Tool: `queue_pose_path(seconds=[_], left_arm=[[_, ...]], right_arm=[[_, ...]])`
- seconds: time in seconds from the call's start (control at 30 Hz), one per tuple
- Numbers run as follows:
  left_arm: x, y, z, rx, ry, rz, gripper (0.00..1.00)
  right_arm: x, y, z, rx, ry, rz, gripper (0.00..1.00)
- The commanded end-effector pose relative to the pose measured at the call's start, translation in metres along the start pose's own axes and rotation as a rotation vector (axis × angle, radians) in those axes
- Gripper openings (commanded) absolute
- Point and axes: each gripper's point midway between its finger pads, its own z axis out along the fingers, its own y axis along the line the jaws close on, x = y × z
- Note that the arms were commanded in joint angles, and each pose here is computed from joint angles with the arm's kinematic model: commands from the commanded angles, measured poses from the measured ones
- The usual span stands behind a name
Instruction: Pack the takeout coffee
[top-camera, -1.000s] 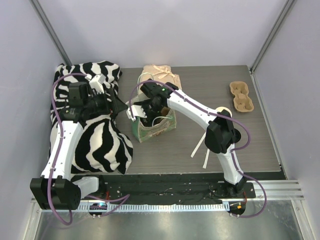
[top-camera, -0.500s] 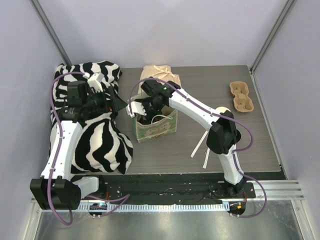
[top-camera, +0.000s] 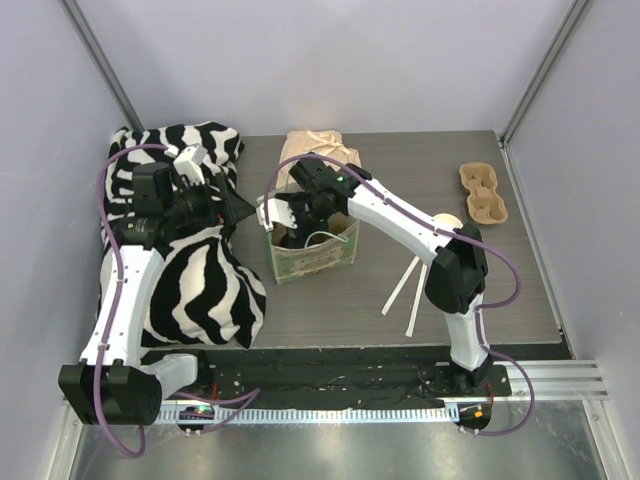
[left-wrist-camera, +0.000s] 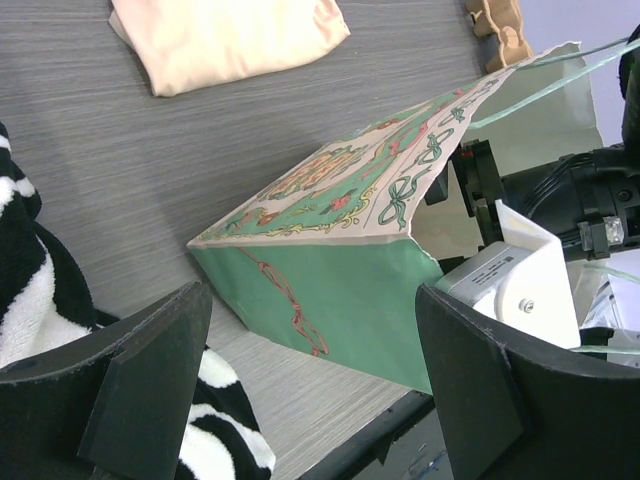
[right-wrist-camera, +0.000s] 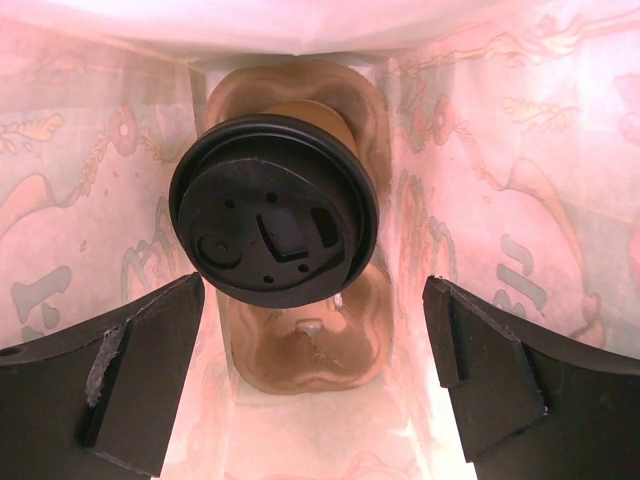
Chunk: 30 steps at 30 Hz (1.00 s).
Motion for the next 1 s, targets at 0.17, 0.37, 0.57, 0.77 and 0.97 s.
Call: queue_pose_path(seconds=[0.17,0.37,0.57,0.77,0.97], left_arm=[[-0.015,-0.017,-0.009,0.051,-0.053,0.042,0.88],[-0.014,-0.016,-0.007,0.052,-0.046,0.038,0.89],[-0.018,-0.018,-0.005,0.066,-0.055,0.045,0.88],[-0.018,-0.033,-0.005,0.125,-0.042,0.066,0.87],[-0.007,-0.047,-0.004,0.174,-0.013,0.057,0.87]], right_arm=[[-0.040,-0.020,-0.052,0.153,-0.137,-0.019,0.99],[-0.046,-0.023,-0.063,0.177,-0.160,-0.022,1.00],[-0.038,-0.022,-0.058,0.156,-0.147,-0.013,1.00],[-0.031,-0.020,-0.053,0.136,-0.138,0.000,1.00],[-0.023,-0.021,-0.050,0.116,-0.149,0.033,1.00]])
